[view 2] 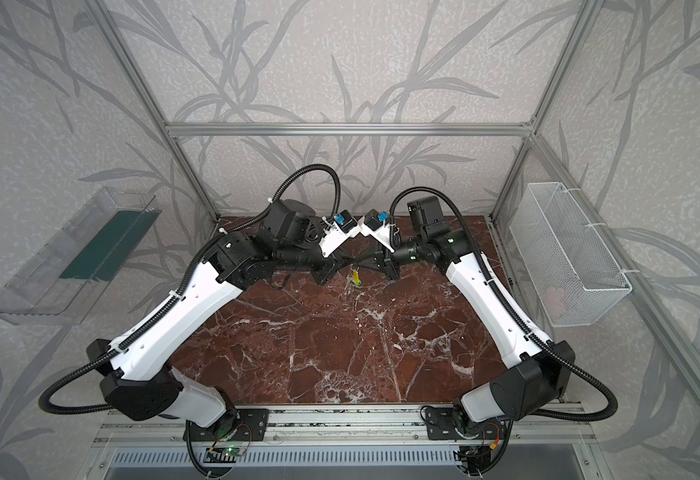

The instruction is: Put the keys on the keyring

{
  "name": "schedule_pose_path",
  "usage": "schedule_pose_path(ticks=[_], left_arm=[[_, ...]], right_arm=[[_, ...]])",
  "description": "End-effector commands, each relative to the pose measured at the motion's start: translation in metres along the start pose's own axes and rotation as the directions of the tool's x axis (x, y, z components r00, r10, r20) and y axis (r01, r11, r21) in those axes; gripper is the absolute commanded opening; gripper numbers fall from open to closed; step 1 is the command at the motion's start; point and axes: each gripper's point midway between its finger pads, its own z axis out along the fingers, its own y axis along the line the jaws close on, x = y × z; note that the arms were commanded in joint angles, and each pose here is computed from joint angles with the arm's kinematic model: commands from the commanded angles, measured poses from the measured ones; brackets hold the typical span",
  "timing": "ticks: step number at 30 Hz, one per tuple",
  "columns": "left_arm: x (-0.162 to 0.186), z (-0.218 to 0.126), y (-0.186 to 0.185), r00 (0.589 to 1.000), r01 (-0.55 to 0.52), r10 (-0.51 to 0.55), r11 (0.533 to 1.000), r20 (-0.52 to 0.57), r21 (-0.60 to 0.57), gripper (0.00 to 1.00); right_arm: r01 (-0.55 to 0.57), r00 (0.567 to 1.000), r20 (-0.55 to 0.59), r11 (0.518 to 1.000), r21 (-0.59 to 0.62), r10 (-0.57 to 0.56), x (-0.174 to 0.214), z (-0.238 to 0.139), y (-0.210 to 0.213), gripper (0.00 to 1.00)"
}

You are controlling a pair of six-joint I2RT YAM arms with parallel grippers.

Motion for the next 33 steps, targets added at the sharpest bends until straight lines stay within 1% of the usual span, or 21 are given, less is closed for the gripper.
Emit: schedule_pose_path(ticks=[1, 3, 4, 8, 14, 22, 23, 27, 31, 33], left_arm=[[0.003, 0.002, -0.006, 1.0, -0.014, 0.015, 0.999, -0.026, 0.031, 0.08], [0.004, 0.003, -0.006, 1.0, -0.015, 0.016, 0.999, -0.025, 0.034, 0.01], [0.004, 0.004, -0.006, 1.0, -0.018, 0.019, 0.999, -0.023, 0.031, 0.0], [0.002, 0.003, 0.0, 1.0, -0.02, 0.02, 1.0, 0.021, -0.007, 0.0], [0.001, 0.001, 0.003, 0.995, 0.007, -0.004, 0.999, 0.097, -0.038, 0.0], [-0.006, -0.003, 0.009, 0.97, 0.069, -0.048, 0.995, 0.237, -0.078, 0.0], [-0.007, -0.004, 0.01, 0.966, 0.077, -0.053, 0.994, 0.254, -0.084, 0.0], [-0.012, -0.012, 0.012, 0.941, 0.106, -0.071, 0.99, 0.332, -0.088, 0.0], [-0.017, -0.019, 0.014, 0.91, 0.125, -0.079, 0.988, 0.408, -0.089, 0.0], [-0.019, -0.023, 0.013, 0.89, 0.132, -0.083, 0.988, 0.448, -0.079, 0.0]], right_arm=[[0.06, 0.997, 0.059, 0.998, -0.021, -0.058, -0.019, -0.005, 0.011, 0.0], [0.058, 0.996, 0.062, 0.998, -0.021, -0.057, -0.02, -0.005, 0.011, 0.0], [0.055, 0.996, 0.065, 0.998, -0.02, -0.053, -0.02, -0.005, 0.011, 0.0], [0.049, 0.996, 0.072, 0.999, 0.0, -0.049, -0.019, -0.005, 0.008, 0.0], [0.015, 0.995, 0.103, 0.999, 0.034, -0.018, -0.019, -0.004, 0.001, 0.0], [-0.014, 0.99, 0.143, 0.997, 0.072, 0.003, -0.019, -0.004, -0.004, 0.0], [-0.018, 0.989, 0.147, 0.997, 0.078, 0.006, -0.019, -0.005, -0.005, 0.03], [-0.037, 0.986, 0.167, 0.994, 0.104, 0.019, -0.02, -0.007, -0.005, 0.19], [-0.071, 0.979, 0.199, 0.984, 0.161, 0.039, -0.018, -0.013, -0.007, 0.29], [-0.093, 0.974, 0.223, 0.978, 0.185, 0.05, -0.017, -0.015, -0.008, 0.32]])
